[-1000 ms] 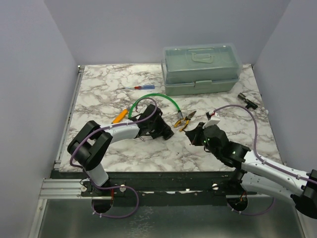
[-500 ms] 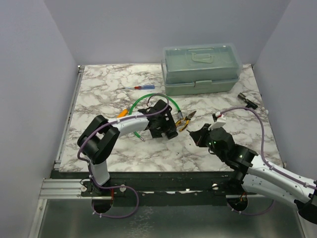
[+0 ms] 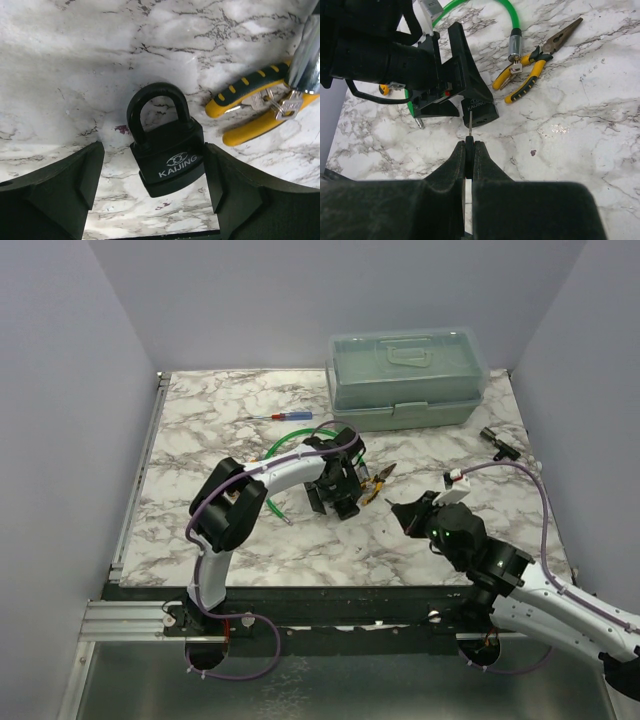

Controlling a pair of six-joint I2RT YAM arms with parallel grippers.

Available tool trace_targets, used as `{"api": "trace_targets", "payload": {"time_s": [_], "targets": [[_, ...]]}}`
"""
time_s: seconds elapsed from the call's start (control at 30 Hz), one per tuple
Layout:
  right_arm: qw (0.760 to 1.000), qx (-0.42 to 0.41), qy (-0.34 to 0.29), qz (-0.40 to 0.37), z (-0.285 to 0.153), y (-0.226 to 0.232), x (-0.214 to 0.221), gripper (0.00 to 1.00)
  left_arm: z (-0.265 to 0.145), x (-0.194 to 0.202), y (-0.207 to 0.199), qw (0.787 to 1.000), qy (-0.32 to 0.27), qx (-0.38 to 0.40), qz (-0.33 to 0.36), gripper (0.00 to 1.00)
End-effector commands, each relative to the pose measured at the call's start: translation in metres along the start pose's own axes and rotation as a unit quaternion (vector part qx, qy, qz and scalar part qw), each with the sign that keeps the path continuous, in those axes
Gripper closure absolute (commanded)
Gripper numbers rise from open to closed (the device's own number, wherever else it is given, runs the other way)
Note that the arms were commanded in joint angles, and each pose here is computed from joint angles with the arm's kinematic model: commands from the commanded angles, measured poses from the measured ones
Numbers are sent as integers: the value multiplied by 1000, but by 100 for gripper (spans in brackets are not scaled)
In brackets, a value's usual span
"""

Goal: Unlock with the key

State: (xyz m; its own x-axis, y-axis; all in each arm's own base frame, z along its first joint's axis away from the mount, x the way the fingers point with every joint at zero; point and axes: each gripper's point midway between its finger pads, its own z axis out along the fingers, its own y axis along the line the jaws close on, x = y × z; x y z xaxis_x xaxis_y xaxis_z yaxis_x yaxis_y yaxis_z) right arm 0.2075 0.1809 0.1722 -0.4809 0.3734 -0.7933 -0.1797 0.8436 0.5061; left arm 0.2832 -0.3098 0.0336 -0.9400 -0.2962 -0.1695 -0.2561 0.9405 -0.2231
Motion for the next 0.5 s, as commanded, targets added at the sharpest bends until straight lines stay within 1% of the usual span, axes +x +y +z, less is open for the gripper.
{"api": "trace_targets", "payload": {"time_s": [0.0,0.2,0.37,0.47], "targets": [[1000,21,-2,-7,-2,-14,5,100,6,7,35,994,-2,-111,-12,15],[1000,16,-7,-7,-6,-14,3,100,2,3,28,992,-15,-121,-34,15],[1000,11,-16,-7,-8,-15,0,100,1,4,22,990,-16,-135,-35,15],[1000,10,-20,-6,-9,-16,-1,100,2,4,15,990,-16,-135,-24,15]]}}
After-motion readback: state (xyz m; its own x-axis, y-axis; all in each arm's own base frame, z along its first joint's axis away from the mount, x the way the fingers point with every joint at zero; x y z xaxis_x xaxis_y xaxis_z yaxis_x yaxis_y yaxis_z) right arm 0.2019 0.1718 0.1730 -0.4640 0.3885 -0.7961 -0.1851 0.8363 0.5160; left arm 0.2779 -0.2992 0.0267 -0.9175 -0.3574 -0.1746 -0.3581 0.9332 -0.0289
